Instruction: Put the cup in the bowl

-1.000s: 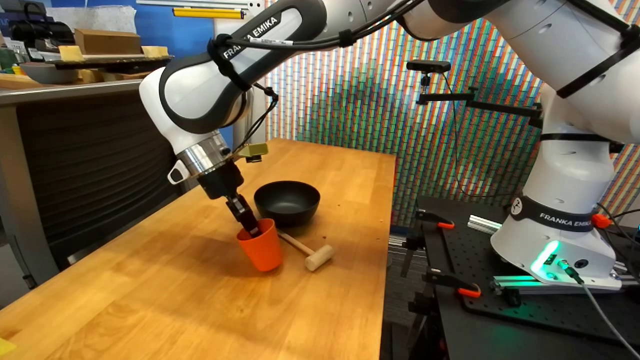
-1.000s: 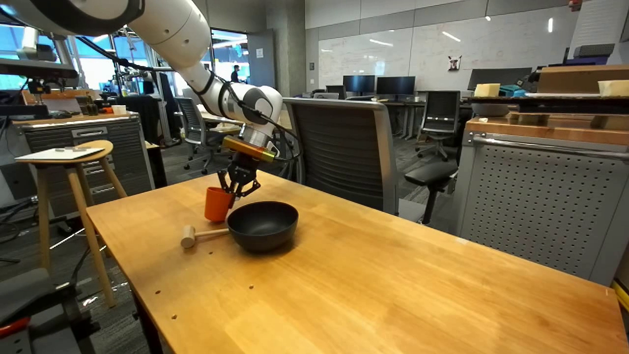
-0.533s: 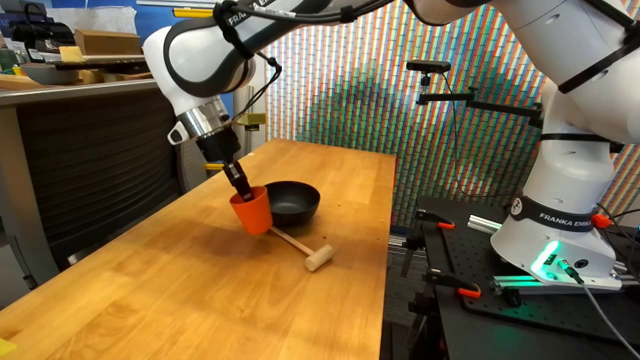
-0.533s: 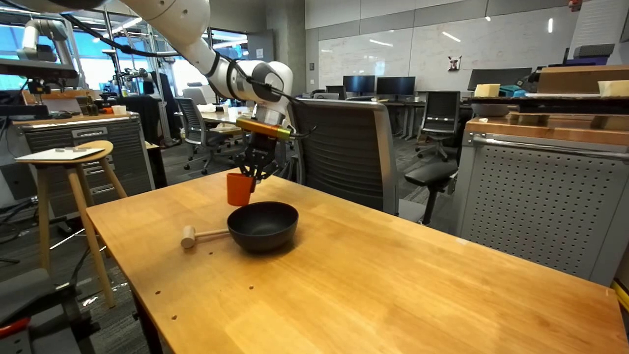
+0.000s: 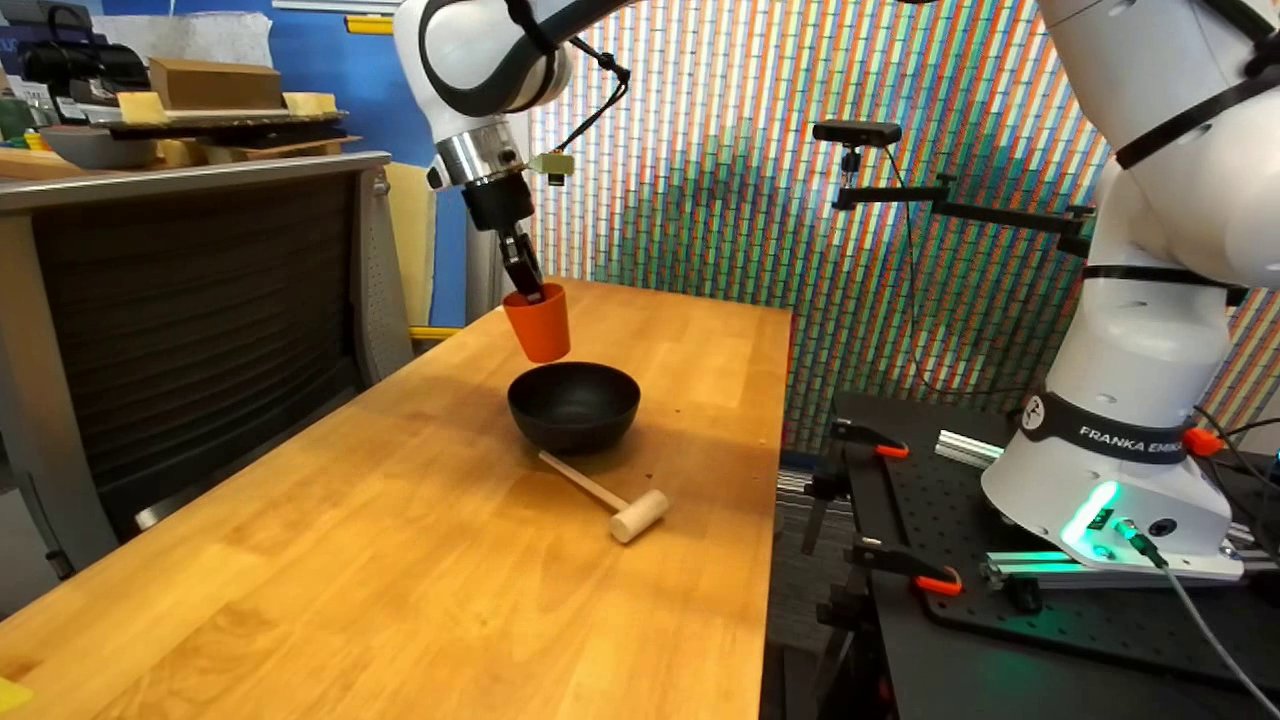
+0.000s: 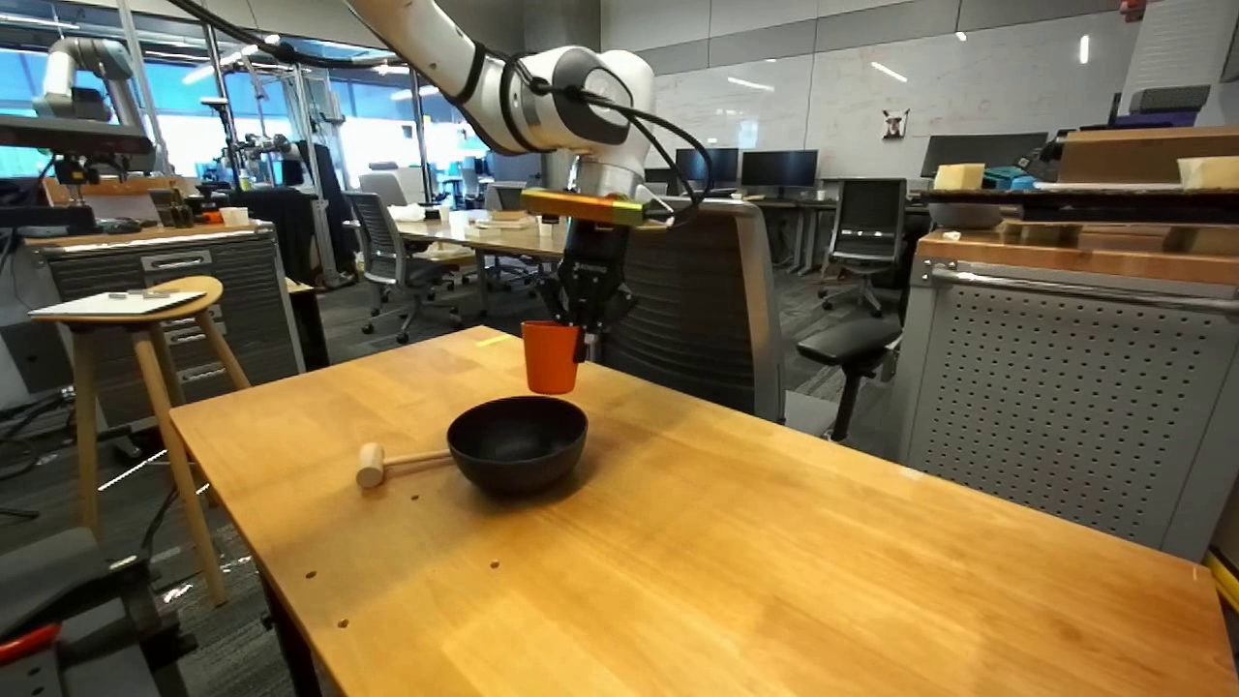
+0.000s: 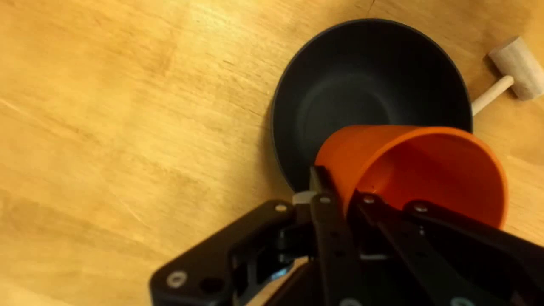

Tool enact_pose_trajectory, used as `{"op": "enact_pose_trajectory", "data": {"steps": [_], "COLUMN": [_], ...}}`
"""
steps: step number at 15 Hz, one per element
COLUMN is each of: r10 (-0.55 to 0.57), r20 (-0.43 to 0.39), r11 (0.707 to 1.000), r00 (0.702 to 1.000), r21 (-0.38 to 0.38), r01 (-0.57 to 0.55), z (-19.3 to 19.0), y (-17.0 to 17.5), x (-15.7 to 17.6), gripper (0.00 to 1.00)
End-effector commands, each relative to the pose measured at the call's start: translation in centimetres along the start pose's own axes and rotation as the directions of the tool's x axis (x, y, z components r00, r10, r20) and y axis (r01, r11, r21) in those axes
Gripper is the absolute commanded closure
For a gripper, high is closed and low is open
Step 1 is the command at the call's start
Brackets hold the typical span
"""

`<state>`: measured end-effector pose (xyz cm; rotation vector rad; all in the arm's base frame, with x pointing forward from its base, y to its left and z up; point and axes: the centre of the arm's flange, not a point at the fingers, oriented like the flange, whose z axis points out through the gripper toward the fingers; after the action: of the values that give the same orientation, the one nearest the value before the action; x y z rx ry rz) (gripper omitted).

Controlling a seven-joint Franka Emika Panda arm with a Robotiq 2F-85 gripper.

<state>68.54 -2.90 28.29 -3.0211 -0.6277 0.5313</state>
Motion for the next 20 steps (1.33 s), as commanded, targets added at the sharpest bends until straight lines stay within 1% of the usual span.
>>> {"op": "enact_pose_trajectory", "data": {"steps": [1,3,5,8,10,11,12,13,16,20], "r10": [0.052,0.048,0.032,0.005,-0.007,-0.011,-0.009,-0.009,-0.009,-0.024], "r20": [0.016,0.044,0.054,0.056,0.05,0.045,0.036,0.019,-0.062,-0.172], "r11": [0.997,0.995,0.993,0.994,0.994,0.993,0.994,0.996,1.0,0.993], "r00": [0.999,0.998,0.998,0.998,0.999,0.999,0.999,1.0,0.998,0.985], "r21": [0.062,0.091,0.115,0.113,0.114,0.115,0.108,0.089,0.015,-0.114], "r01": [-0.053,-0.052,-0.038,-0.011,0.001,0.006,0.005,0.007,0.01,0.005], "z": [3.8,6.0,7.9,10.4,11.2,11.4,10.7,9.7,5.6,-0.6], "y": [1.2,1.0,0.6,-0.3,-0.7,-0.9,-0.8,-0.8,-1.0,-2.0], "x": [-1.2,-1.1,-0.8,-0.1,0.1,0.0,-0.2,-0.6,-2.5,-6.1], "gripper": [0.99,0.99,0.99,0.99,0.99,0.7,0.7,0.65,0.39,0.11]}}
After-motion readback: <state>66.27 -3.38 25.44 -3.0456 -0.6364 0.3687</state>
